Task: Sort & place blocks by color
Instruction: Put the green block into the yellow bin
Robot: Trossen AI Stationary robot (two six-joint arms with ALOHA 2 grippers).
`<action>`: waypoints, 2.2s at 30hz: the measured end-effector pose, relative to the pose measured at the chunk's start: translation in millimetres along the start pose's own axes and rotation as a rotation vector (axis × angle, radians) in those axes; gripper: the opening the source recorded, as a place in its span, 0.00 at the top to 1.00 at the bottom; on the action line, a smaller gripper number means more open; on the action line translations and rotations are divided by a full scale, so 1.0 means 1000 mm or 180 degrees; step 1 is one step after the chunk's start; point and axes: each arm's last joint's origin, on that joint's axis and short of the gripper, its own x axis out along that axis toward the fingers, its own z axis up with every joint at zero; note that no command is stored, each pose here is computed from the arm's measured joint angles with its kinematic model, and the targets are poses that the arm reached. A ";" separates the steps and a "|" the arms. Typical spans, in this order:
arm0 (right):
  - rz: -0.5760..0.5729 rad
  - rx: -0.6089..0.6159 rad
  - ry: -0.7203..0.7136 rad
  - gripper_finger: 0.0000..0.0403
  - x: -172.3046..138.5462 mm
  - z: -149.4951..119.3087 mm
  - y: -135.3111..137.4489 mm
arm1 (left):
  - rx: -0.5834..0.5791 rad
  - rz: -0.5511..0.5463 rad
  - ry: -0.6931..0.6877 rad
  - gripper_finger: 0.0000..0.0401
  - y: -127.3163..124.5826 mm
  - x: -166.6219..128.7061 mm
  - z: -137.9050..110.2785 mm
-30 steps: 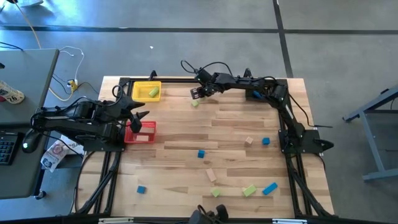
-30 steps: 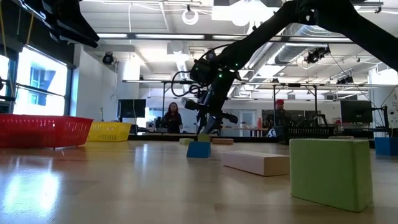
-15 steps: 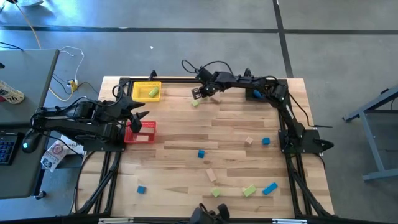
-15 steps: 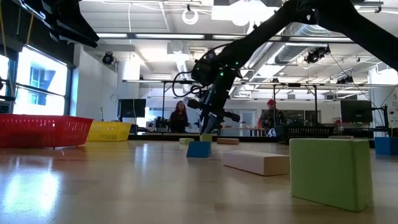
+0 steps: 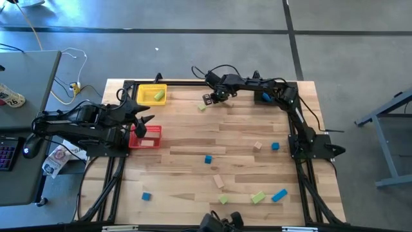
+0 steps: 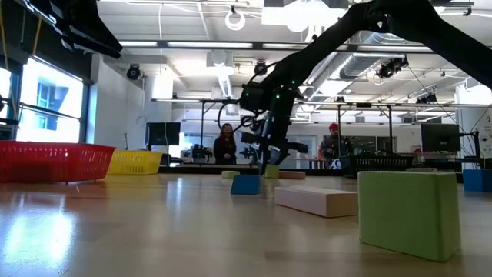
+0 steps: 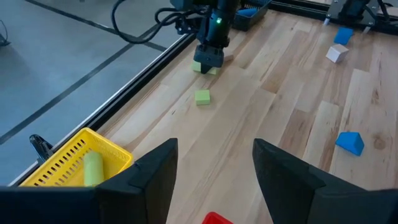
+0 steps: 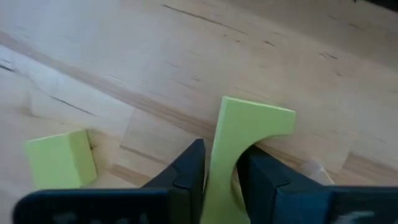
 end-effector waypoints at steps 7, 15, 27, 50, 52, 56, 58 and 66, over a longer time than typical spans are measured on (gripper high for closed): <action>0.0043 -0.0292 -0.0012 0.93 -0.003 -0.003 0.006 | -0.0018 0.0000 -0.0001 0.51 0.000 0.000 0.000; 0.0403 -0.0938 -0.0109 0.93 -0.030 -0.017 0.044 | -0.0034 -0.0006 -0.0016 0.51 -0.001 0.000 0.001; 0.1108 -0.2347 -0.0599 0.92 -0.099 -0.053 0.131 | -0.0367 -0.0001 0.0000 0.51 -0.005 0.007 0.004; 0.0032 -0.4148 -0.2063 0.92 -0.160 -0.120 0.203 | -0.1480 -0.0249 -0.0111 0.51 -0.027 0.033 0.023; -0.0105 -0.4159 -0.2119 0.92 -0.161 -0.122 0.204 | -0.1481 -0.0250 -0.0113 0.51 -0.030 0.037 0.024; -0.0241 -0.4175 -0.2164 0.92 -0.162 -0.124 0.205 | -0.1483 -0.0258 -0.0130 0.51 -0.033 0.042 0.026; -0.0244 -0.4175 -0.2169 0.92 -0.162 -0.124 0.205 | -0.1479 -0.0252 -0.0124 0.51 -0.035 0.045 0.027; -0.0230 -0.4312 -0.2244 0.92 -0.165 -0.131 0.210 | -0.1396 -0.0209 -0.0216 0.51 -0.041 0.054 0.031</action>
